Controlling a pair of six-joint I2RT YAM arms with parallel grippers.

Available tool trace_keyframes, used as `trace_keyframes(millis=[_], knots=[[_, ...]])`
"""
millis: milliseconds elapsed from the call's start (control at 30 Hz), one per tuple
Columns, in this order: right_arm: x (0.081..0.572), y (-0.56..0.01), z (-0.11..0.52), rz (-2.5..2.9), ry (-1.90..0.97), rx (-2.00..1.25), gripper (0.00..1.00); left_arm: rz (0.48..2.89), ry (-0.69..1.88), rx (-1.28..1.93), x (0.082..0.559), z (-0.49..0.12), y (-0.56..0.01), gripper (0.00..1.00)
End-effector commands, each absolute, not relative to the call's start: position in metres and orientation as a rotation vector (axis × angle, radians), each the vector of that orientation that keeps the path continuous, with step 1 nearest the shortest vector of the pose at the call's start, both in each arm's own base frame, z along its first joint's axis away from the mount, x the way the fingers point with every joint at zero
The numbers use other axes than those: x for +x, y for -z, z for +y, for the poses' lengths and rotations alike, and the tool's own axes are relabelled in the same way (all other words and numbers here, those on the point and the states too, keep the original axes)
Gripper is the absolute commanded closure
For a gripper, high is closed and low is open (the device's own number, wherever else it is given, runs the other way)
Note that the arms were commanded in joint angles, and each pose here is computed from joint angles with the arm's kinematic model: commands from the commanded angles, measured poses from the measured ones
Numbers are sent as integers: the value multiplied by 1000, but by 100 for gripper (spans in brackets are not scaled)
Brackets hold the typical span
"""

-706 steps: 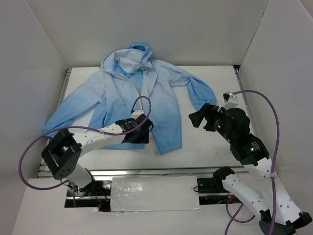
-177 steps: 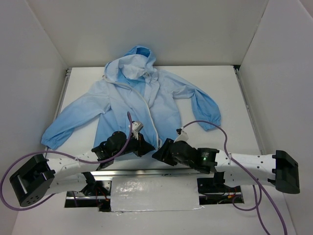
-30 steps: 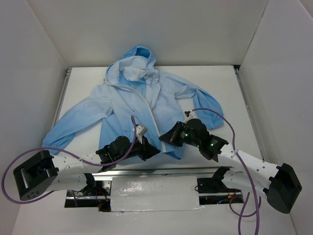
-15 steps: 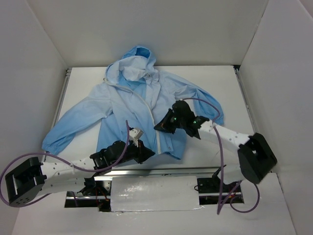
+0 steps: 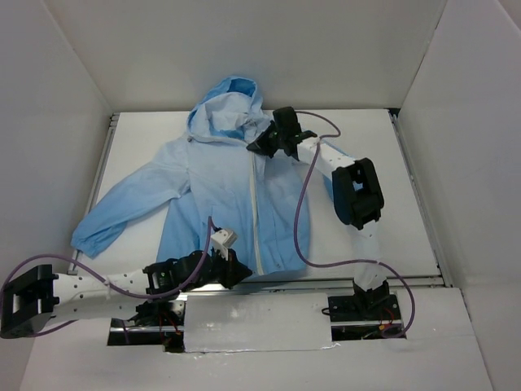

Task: Zip up the jacket

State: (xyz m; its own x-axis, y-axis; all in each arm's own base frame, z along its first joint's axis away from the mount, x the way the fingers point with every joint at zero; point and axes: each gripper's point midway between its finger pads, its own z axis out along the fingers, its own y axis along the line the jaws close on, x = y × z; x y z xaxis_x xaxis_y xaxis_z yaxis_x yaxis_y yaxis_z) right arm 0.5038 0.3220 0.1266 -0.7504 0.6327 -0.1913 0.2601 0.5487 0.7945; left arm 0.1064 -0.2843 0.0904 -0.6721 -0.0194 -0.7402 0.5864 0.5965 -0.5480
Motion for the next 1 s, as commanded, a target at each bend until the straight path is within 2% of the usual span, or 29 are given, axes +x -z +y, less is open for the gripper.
trace_keyframes(millis=[0, 200, 333, 533, 567, 600, 633, 767, 833, 900, 967], knots=[[596, -230, 262, 1942, -1083, 749, 100, 2175, 1133, 509, 77, -284, -81, 100], [630, -336, 187, 1701, -1140, 737, 100, 2210, 1099, 481, 75, -281, -71, 100], [622, -401, 144, 1556, -1163, 700, 100, 2220, 1060, 460, 80, -280, -66, 100], [619, -433, 90, 1475, -1148, 693, 100, 2277, 970, 392, 89, -281, -48, 100], [619, -460, 59, 1409, -1121, 682, 100, 2296, 968, 365, 88, -281, -45, 100], [630, -447, 51, 1430, -1123, 697, 100, 2312, 933, 334, 91, -278, -38, 100], [628, -464, 45, 1400, -1135, 680, 100, 2322, 939, 290, 92, -278, -36, 100], [633, -462, 15, 1361, -1187, 682, 100, 2358, 828, 94, 100, -260, -17, 100], [630, -457, 22, 1390, -1234, 653, 100, 2349, 776, 2, 106, -252, -12, 100], [629, -418, 39, 1460, -1288, 659, 100, 2325, 757, -80, 113, -248, -14, 100], [620, -422, 45, 1420, -1291, 648, 100, 2296, 745, -104, 120, -251, -22, 100]])
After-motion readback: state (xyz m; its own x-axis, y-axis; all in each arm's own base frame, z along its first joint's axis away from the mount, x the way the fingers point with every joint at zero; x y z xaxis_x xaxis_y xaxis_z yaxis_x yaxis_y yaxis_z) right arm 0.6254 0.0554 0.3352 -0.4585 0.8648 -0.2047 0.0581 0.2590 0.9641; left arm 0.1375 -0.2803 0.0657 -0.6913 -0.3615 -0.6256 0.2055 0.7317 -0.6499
